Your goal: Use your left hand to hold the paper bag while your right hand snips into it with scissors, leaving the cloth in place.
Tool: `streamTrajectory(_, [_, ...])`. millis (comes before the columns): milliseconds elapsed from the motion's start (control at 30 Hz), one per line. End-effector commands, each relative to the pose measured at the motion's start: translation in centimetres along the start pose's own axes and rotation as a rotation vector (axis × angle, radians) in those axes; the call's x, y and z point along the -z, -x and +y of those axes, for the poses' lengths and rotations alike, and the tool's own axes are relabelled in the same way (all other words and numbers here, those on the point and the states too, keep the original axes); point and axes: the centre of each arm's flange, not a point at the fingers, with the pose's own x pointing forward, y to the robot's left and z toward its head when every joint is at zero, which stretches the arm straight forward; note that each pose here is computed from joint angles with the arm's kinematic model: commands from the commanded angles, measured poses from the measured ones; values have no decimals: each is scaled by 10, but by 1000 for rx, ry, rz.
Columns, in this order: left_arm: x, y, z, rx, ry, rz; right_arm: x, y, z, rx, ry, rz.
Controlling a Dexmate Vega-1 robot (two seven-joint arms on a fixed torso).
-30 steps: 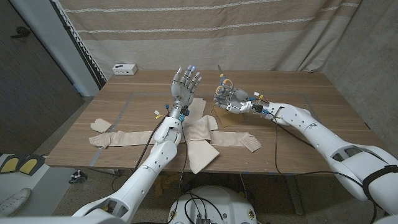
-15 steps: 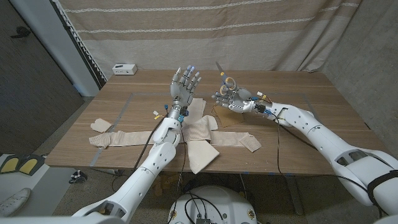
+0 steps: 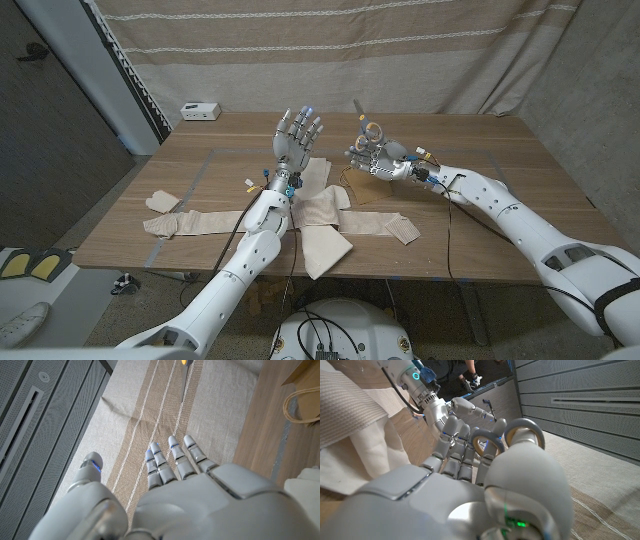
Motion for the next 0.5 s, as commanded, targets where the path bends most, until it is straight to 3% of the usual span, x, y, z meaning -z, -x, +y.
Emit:
streamTrajectory(33, [-3,5,2,-12,-4,5,6,-4,-3,3,-23,-19])
streamTrajectory(500, [-6,12,5,-27,-5,7,13,-9,-5,-16,-46,-41])
